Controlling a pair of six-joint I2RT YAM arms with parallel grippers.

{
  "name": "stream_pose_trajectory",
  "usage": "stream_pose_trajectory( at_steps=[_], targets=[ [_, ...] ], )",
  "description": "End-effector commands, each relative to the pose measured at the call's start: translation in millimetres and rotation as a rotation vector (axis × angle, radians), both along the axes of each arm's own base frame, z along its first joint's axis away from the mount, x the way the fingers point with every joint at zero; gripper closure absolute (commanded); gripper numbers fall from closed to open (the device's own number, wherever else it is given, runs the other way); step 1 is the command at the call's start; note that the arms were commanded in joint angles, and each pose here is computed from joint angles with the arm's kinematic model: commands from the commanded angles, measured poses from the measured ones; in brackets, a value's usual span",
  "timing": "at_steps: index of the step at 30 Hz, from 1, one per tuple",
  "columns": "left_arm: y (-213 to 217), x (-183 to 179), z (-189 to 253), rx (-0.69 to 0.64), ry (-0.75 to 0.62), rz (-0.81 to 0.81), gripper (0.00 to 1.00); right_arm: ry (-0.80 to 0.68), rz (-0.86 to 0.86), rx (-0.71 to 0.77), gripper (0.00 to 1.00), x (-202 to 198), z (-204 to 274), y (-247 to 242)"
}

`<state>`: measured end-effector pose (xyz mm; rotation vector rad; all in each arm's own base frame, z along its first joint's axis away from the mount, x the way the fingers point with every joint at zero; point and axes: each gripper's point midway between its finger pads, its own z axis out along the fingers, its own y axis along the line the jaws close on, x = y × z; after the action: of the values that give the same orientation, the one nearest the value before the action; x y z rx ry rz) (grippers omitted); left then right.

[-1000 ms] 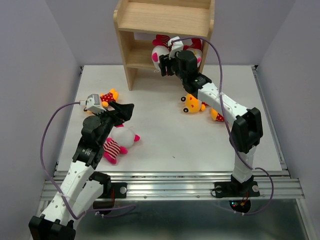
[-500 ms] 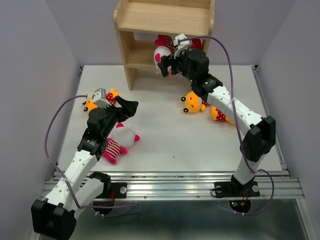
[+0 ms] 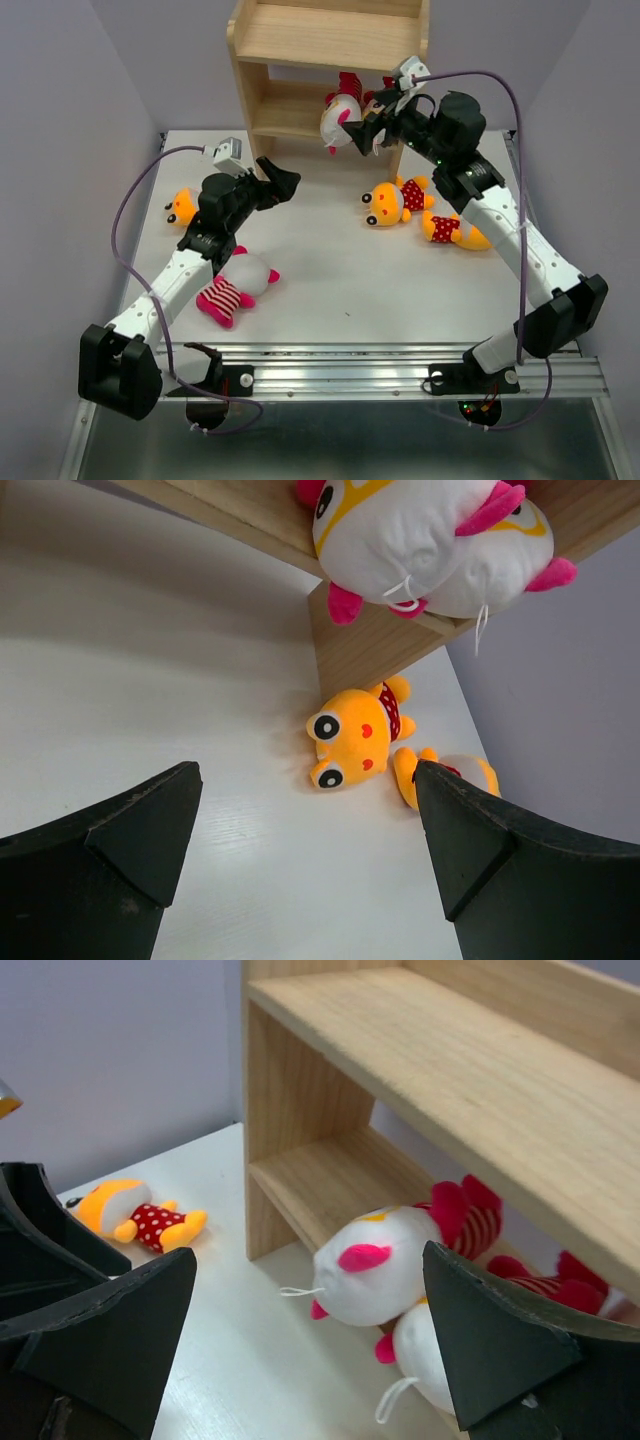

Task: Place and organize the stuffed toys onto the shelf

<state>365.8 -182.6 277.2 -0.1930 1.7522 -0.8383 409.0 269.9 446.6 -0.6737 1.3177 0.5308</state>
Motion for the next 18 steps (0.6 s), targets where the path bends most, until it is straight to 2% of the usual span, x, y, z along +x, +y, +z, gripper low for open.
stream_pose_trajectory(
  at_steps=[1,6,10,11,12,14,15,16,17,18],
  targets=[
    [-15.3,4.3,36.5,-0.010,-0.113,-0.053,0.02,-0.028,-0.008,0.052,0.00,-15.2,26.4,-27.6],
    [-6.0,1.2,34.6,0.017,-0.112,-0.014,0.02,0.011,-0.044,0.076,0.00,-13.1,20.4,-52.3],
    [9.6,-6.1,25.0,0.080,-0.076,0.040,0.02,0.018,0.044,0.036,0.00,-23.5,11.9,-48.0],
    [14.8,-7.3,23.1,0.101,-0.074,0.059,0.02,0.031,0.112,-0.006,0.00,-32.6,3.6,-40.8],
    [19.2,-11.2,25.5,0.108,-0.078,0.072,0.01,0.066,0.290,-0.066,0.00,-58.7,-12.6,-24.3],
    [27.8,-17.7,14.3,0.146,-0.032,0.096,0.02,0.033,0.498,-0.158,0.00,-87.0,-25.3,-11.3],
    [35.9,-20.9,16.8,0.158,-0.028,0.129,0.02,0.123,0.698,-0.174,0.00,-123.6,-44.3,-5.9],
    [41.3,-26.8,10.5,0.183,0.019,0.141,0.01,0.080,0.766,-0.218,0.00,-131.9,-52.9,-5.9],
    [49.6,-31.9,9.6,0.198,0.039,0.172,0.02,0.194,0.838,-0.236,0.00,-151.5,-70.2,2.0],
    [56.2,-39.5,0.6,0.216,0.097,0.193,0.02,0.144,0.851,-0.303,0.00,-152.4,-81.9,6.8]
  ],
)
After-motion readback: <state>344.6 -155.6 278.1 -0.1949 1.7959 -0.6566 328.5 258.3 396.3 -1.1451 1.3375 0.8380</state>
